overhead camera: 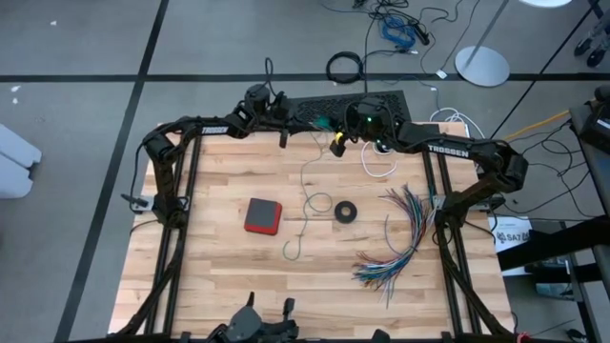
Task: Coiling cords
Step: Coil the green wire cable on the spool
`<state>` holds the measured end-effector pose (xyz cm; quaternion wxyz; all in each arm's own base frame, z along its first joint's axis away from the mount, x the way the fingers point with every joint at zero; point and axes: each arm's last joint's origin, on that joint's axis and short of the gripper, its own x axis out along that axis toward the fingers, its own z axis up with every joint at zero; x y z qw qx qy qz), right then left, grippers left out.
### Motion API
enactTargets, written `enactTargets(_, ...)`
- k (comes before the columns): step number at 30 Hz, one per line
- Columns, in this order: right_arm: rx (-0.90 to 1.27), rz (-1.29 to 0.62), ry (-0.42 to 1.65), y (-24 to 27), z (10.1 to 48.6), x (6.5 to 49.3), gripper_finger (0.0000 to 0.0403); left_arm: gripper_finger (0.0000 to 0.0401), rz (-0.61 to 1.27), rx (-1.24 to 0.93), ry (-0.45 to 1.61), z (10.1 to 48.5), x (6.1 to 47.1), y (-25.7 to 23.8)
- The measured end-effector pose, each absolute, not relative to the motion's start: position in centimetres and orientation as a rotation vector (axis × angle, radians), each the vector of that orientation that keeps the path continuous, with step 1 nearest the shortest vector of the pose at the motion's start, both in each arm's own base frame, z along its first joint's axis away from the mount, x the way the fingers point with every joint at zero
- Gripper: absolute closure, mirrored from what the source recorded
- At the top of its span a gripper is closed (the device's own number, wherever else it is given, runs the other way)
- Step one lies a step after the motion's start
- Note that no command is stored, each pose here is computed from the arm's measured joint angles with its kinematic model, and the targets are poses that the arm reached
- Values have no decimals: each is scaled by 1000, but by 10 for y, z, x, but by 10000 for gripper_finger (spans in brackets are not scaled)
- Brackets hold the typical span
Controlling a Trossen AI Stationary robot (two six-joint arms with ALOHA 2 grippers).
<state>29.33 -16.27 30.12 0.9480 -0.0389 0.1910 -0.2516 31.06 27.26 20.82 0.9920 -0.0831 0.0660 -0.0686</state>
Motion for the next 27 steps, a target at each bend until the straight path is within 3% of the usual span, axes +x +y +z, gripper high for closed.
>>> enactTargets(27, -56, -371, 309, -154, 307, 299, 403, 401, 32, -227, 191, 201, 290, 295)
